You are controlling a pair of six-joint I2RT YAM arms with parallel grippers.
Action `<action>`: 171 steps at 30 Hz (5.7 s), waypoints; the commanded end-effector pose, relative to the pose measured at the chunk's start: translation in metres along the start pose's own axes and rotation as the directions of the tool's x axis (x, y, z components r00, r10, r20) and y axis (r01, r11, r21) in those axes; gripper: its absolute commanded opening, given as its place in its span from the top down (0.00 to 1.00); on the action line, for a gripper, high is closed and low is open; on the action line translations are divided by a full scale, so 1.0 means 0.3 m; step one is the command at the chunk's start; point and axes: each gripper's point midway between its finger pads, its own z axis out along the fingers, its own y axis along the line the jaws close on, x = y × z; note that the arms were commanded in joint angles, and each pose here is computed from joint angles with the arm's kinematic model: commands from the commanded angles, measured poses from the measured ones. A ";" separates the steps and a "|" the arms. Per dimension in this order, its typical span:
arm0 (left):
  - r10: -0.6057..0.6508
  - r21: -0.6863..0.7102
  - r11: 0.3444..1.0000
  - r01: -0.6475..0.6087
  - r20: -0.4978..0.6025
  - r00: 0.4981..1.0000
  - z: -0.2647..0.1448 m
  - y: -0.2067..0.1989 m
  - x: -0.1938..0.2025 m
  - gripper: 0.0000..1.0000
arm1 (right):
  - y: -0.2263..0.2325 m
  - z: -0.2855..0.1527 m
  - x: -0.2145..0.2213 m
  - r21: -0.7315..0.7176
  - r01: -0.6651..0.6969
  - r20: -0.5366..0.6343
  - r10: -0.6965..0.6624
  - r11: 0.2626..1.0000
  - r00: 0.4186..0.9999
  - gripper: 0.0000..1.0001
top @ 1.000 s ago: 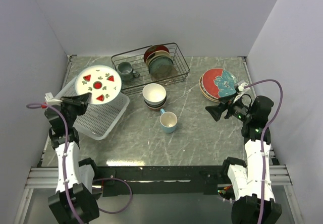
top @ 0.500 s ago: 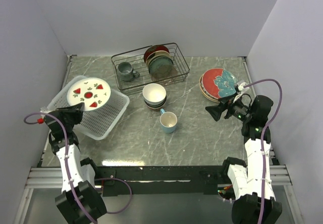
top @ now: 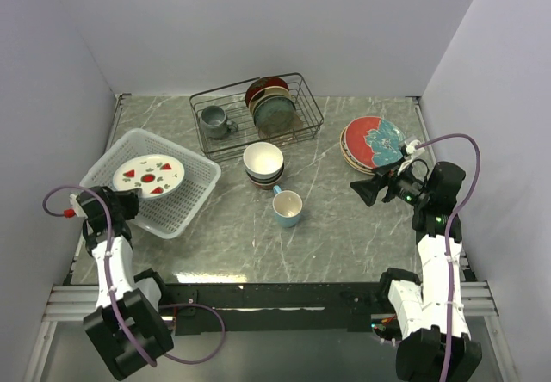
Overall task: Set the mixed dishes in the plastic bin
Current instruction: Place the plate in the plastic bin, then pick up the plate at the center of the board.
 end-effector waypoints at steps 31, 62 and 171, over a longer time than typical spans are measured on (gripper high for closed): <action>0.083 0.027 0.996 -0.085 0.047 0.995 0.176 -0.140 -0.136 0.61 | -0.017 -0.003 -0.058 0.018 0.046 0.018 -0.046 0.999 0.999 0.00; 0.074 -0.395 0.910 -0.127 -0.146 0.986 0.152 -0.034 -0.134 0.04 | -0.021 -0.006 -0.065 0.031 0.057 0.019 -0.057 0.998 0.998 0.00; 0.856 0.768 0.210 -0.605 0.155 0.494 -0.489 -0.466 0.392 0.01 | -0.231 -0.029 -0.109 0.192 0.261 -0.152 -0.234 0.946 0.960 0.00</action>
